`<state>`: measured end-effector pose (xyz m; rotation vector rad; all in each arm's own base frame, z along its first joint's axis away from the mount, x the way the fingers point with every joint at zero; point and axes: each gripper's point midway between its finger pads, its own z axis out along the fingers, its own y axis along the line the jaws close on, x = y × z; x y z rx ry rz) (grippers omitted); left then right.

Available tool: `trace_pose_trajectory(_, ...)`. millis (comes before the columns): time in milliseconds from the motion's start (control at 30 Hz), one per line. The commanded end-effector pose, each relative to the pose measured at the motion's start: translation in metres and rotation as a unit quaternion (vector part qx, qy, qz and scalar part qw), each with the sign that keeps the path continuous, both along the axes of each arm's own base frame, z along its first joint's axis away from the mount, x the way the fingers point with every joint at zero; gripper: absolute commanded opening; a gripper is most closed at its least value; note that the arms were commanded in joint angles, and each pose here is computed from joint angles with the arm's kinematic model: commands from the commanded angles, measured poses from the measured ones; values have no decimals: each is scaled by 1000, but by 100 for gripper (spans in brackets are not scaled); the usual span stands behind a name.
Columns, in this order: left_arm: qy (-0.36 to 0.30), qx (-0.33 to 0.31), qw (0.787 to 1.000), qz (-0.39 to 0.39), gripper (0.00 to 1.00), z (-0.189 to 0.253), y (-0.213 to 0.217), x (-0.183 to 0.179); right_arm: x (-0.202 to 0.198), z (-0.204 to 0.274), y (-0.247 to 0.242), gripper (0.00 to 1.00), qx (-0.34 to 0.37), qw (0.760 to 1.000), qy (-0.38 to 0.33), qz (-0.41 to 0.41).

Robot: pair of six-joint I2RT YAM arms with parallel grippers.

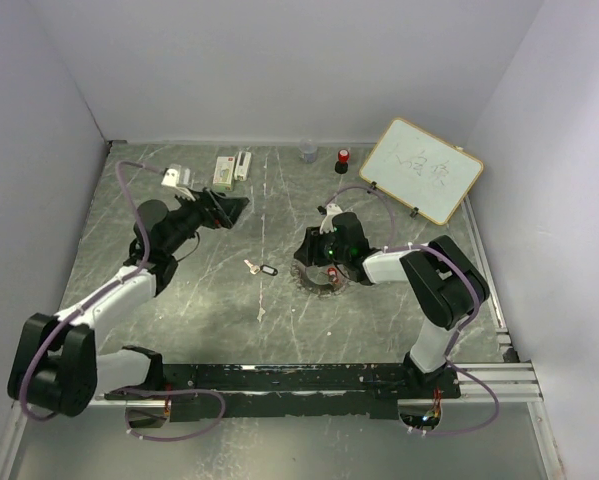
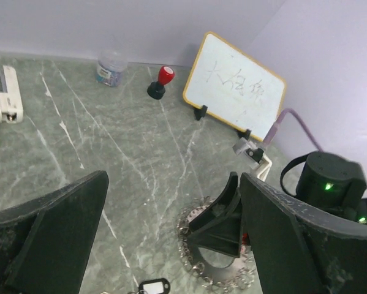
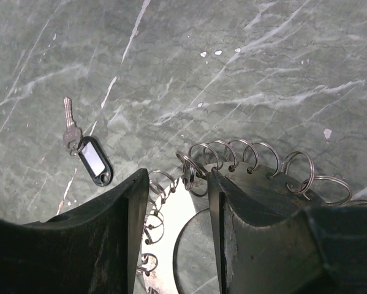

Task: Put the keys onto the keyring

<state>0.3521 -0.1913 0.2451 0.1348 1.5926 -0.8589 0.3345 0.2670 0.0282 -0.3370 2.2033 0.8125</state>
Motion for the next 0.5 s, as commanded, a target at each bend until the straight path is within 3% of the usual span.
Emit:
trace_pose_trajectory(0, 28, -133, 988, -80, 100, 20, -2, -8, 0, -8, -2, 44, -10, 1000, 10, -7)
trace_pose_trajectory(233, 64, -238, 962, -120, 100, 9, 10, -9, 1, -6, -3, 44, -11, 1000, 8, -8)
trace_pose_trajectory(467, 78, -246, 960, -112, 100, -3, 13, -4, 1, -7, -2, 44, -13, 1000, 11, -7)
